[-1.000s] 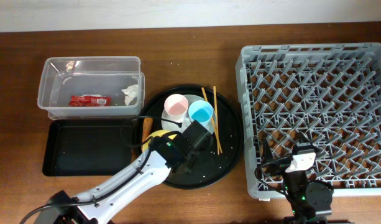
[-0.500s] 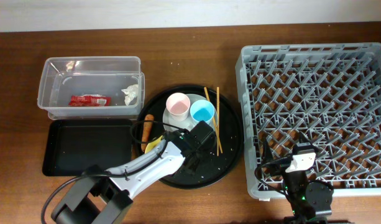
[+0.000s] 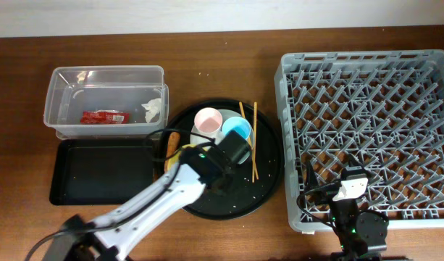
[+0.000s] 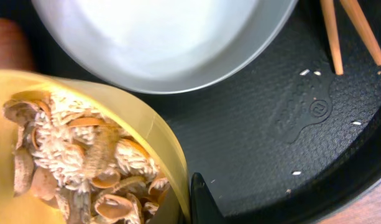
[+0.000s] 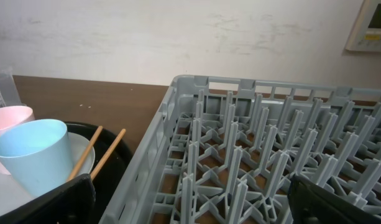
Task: Sort waste into correct bins and load items into the dishwasher rack
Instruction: 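Carry the yellow bowl left and tip its rice onto the black tray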
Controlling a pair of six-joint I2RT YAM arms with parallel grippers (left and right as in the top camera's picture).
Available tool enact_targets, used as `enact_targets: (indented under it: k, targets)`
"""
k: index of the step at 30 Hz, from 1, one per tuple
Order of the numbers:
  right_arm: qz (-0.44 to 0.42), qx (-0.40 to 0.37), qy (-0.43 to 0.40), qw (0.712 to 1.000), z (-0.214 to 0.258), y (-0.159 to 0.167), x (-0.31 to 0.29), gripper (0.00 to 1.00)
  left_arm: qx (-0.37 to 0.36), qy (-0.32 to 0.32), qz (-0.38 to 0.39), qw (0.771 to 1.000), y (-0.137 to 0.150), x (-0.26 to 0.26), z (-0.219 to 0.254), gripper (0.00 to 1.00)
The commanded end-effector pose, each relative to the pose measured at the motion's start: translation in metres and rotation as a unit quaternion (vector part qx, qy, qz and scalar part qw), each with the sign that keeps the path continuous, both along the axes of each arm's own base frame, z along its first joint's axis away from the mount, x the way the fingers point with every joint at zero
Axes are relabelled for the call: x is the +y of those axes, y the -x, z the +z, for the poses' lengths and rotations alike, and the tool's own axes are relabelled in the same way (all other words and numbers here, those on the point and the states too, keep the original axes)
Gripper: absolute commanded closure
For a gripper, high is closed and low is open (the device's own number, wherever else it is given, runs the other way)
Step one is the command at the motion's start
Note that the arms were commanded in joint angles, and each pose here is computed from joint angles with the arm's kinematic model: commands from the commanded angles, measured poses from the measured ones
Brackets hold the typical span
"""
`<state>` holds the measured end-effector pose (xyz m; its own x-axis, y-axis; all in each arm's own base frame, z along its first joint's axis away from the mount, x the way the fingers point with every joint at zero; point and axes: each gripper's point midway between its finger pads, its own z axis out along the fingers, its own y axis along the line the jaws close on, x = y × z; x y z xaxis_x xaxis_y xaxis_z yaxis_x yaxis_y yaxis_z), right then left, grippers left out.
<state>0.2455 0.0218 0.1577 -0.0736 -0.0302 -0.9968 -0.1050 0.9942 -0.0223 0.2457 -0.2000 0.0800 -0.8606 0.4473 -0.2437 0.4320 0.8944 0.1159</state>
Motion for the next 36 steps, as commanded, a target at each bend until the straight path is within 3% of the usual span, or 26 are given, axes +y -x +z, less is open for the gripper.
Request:
enact_targets:
  k: [1,4,8,14,17,20,22,28,33,36]
  targets:
    - [-0.005,0.003,-0.004,1.000,-0.003,0.000,-0.002,0.02,-0.014,0.065,0.022,0.998,-0.019,0.020,0.041,1.00]
    - [-0.005,0.003,-0.004,1.000,-0.003,0.000,-0.002,0.02,0.023,0.176,0.063,0.982,-0.033,0.060,0.062,0.99]
    - [-0.005,0.003,-0.004,1.000,-0.003,0.000,-0.002,0.02,0.022,0.270,0.152,0.951,-0.051,0.133,0.068,1.00]
    - [-0.005,0.003,-0.004,1.000,-0.003,0.000,-0.002,0.02,0.005,0.301,0.288,0.909,-0.047,0.212,0.045,0.99]
    - [-0.005,0.003,-0.004,1.000,-0.003,0.000,-0.002,0.02,-0.017,0.389,0.283,0.876,-0.054,0.209,0.050,1.00]
    - [-0.005,0.003,-0.004,1.000,-0.003,0.000,-0.002,0.02,-0.028,0.430,0.305,0.849,-0.050,0.221,0.047,1.00]
    - [-0.005,0.003,-0.004,1.000,-0.003,0.000,-0.002,0.02,-0.069,0.512,0.301,0.802,-0.050,0.235,0.067,1.00]
    - [-0.005,0.003,-0.004,1.000,-0.003,0.000,-0.002,0.02,-0.178,0.600,0.284,0.727,-0.038,0.279,0.111,1.00]
    - [-0.005,0.003,-0.004,1.000,-0.003,0.000,-0.002,0.02,-0.207,0.652,0.243,0.688,-0.035,0.278,0.138,1.00]
    - [-0.005,0.003,-0.004,1.000,-0.003,0.000,-0.002,0.02,-0.224,0.650,0.228,0.690,-0.036,0.282,0.143,1.00]
